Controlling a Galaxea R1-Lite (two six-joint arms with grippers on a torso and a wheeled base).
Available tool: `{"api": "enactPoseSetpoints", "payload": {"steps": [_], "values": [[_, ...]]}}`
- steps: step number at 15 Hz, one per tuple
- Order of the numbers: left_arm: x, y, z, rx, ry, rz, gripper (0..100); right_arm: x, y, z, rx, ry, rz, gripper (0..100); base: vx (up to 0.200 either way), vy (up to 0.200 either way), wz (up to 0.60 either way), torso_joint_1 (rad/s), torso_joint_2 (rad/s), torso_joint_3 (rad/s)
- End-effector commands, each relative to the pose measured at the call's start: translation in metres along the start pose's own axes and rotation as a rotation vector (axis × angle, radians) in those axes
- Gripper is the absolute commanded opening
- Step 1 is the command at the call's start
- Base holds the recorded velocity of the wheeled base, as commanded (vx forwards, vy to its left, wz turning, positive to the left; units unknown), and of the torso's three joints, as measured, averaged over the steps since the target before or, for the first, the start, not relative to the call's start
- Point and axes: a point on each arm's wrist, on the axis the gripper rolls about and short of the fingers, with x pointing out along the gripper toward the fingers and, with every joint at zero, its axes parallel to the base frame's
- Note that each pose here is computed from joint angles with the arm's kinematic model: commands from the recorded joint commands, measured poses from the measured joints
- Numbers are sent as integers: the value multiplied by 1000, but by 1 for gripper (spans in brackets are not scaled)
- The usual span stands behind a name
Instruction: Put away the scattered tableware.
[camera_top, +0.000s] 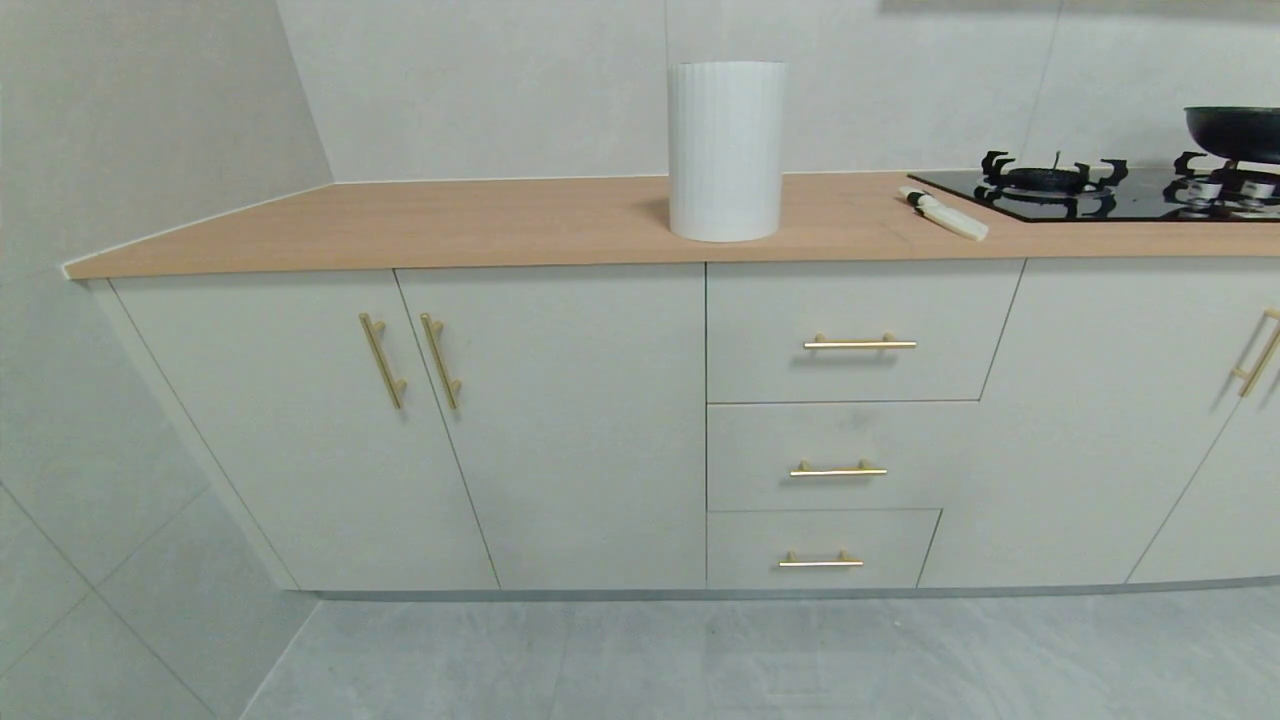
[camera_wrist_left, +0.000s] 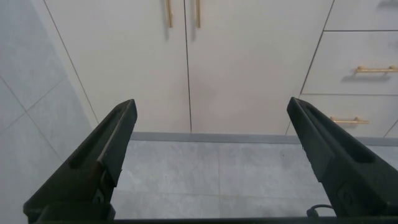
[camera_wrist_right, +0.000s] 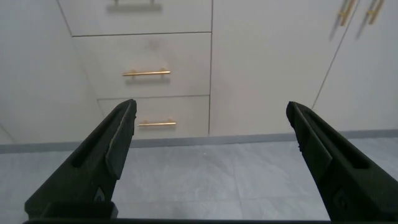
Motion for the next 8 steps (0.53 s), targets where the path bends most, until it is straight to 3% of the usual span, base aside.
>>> {"api": "enactPoseSetpoints", "payload": {"steps": [1,8], "values": [[0,0,0,2,0,0,100,0,0,-1,17,-1,1,100,0,0,0,0,0,0],[0,0,0,2,2,3,100,0,0,-1,16,-1,1,100,0,0,0,0,0,0]]}}
